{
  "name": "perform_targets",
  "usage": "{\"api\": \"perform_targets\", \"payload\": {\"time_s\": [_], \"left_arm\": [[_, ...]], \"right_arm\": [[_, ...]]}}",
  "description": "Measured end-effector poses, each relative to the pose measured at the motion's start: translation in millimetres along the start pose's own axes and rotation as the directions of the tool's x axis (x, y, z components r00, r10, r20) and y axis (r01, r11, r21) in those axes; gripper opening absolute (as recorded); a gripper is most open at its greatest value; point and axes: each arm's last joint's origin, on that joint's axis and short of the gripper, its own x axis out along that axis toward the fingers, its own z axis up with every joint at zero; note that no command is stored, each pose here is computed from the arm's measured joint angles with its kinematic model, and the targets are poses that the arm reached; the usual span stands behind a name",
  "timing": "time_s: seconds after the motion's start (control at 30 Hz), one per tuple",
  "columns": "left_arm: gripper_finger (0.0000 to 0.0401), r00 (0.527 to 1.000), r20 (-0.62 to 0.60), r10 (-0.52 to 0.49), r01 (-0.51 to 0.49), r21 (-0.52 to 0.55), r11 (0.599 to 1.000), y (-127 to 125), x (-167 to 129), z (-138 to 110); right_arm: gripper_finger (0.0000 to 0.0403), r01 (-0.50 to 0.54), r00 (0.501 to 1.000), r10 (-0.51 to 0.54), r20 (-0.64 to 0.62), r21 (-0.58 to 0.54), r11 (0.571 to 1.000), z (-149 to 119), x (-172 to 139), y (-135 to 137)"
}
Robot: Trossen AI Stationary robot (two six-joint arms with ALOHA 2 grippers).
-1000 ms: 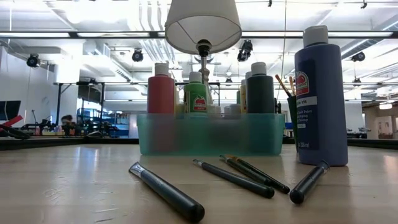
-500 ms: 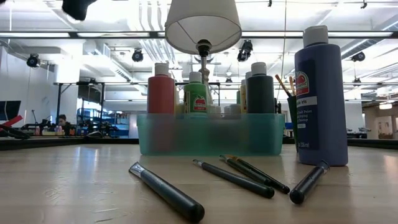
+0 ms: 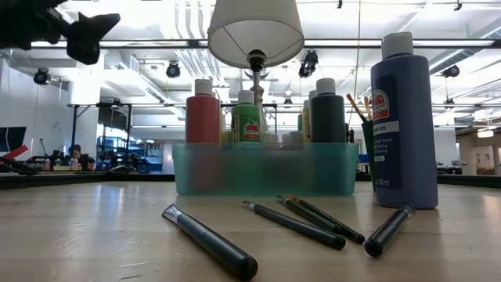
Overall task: Pick & Place Paint Supplies
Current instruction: Put the blue paint bottle into the green bin
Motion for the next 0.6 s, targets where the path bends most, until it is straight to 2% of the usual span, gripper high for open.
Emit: {"api": "perform_targets", "payload": {"time_s": [0.13, 0.33, 0.47, 0.6], "left_arm": [[0.0310, 1.000, -0.018, 0.009, -0.009, 0.018, 1.000, 0.4, -0.6, -7.6], [0.0310, 0.998, -0.061, 0.019, -0.017, 0.036, 0.999, 0.7, -1.4, -21.1], [0.0310, 0.995, -0.102, 0.018, -0.013, 0.045, 0.999, 0.9, -2.6, -33.6], [0.0310, 0.989, -0.144, 0.018, -0.010, 0.057, 0.998, 1.0, -3.7, -41.7]], "right_arm": [[0.0037, 0.047, 0.988, -0.036, -0.149, 0.070, 0.996, -6.0, 4.9, 3.3], [0.0096, 0.140, 0.927, -0.093, -0.364, 0.106, 0.984, -17.6, 15.1, 9.9], [0.0134, 0.147, 0.890, -0.091, -0.447, 0.093, 0.985, -21.5, 26.5, 20.3], [0.0162, 0.148, 0.876, -0.097, -0.473, 0.071, 0.986, -24.0, 40.1, 31.5]]}}
